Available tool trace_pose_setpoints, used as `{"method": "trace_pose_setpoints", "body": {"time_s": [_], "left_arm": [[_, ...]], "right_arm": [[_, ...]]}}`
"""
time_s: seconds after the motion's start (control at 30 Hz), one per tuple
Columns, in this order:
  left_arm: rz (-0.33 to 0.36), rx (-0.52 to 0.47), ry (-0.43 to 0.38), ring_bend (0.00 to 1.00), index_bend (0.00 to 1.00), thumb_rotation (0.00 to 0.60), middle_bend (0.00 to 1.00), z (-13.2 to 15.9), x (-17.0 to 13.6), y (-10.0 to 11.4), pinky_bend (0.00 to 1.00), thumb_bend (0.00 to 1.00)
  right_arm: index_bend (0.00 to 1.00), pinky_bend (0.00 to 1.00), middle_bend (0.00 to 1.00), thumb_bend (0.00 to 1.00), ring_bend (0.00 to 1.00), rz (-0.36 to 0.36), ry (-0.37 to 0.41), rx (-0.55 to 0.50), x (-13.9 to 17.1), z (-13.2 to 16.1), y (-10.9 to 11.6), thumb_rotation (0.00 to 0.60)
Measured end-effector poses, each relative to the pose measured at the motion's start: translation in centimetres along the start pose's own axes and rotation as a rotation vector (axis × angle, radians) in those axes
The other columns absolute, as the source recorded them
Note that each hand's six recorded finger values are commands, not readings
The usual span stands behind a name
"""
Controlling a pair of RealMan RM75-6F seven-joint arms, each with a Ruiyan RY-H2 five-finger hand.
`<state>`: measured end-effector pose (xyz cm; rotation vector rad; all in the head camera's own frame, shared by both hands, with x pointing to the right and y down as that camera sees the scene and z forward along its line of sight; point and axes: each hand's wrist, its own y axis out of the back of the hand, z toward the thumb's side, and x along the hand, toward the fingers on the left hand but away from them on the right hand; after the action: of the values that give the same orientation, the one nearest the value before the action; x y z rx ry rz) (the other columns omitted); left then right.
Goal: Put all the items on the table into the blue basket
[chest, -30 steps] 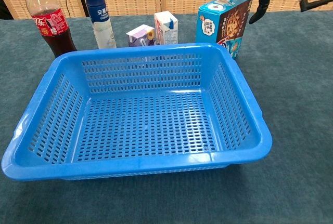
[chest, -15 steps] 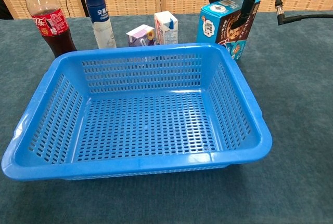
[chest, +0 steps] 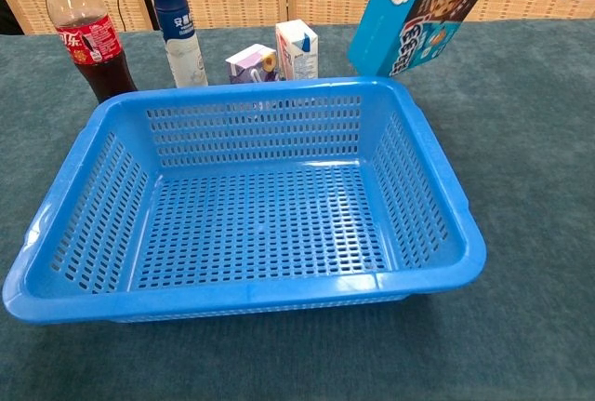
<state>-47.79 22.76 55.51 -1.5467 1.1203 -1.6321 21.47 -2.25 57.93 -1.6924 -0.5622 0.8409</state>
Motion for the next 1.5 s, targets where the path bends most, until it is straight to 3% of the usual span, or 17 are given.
{"method": "trace_pose_setpoints", "body": {"time_s": [0.2,0.3,0.63,1.0,1.4,1.43,1.5], "left_arm": [[-0.002,0.000,-0.016,0.00,0.00,0.600,0.00,0.4,-0.1,0.0,0.00,0.11],[-0.003,0.001,-0.023,0.00,0.00,0.600,0.00,0.6,-0.2,-0.1,0.00,0.11],[0.000,0.003,-0.037,0.00,0.00,0.600,0.00,1.0,-0.3,0.0,0.00,0.11],[0.008,-0.013,-0.014,0.00,0.00,0.600,0.00,0.1,-0.3,0.4,0.00,0.11],[0.002,-0.012,-0.001,0.00,0.00,0.600,0.00,-0.3,-0.3,0.3,0.00,0.11],[0.001,-0.011,-0.002,0.00,0.00,0.600,0.00,-0.2,-0.3,0.3,0.00,0.11],[-0.001,-0.010,-0.003,0.00,0.00,0.600,0.00,-0.2,-0.3,0.2,0.00,0.11]], "right_arm": [[0.66,0.57,0.59,0.62,0.53,-0.124,0.058,-0.037,5.1,0.6,4.7,0.600],[0.66,0.57,0.59,0.62,0.53,-0.153,0.114,-0.065,7.4,1.9,6.4,0.600],[0.65,0.57,0.59,0.64,0.53,-0.187,0.418,-0.081,8.9,10.8,7.2,0.600],[0.65,0.56,0.58,0.69,0.52,-0.130,0.626,0.021,5.1,18.5,4.0,0.600],[0.65,0.54,0.56,0.72,0.45,-0.053,0.661,0.245,4.2,17.0,-0.9,0.600],[0.63,0.53,0.54,0.67,0.44,-0.047,0.667,0.256,4.5,16.9,-1.3,0.600],[0.53,0.47,0.46,0.44,0.38,-0.046,0.676,0.280,5.1,16.7,-1.7,0.600]]}}
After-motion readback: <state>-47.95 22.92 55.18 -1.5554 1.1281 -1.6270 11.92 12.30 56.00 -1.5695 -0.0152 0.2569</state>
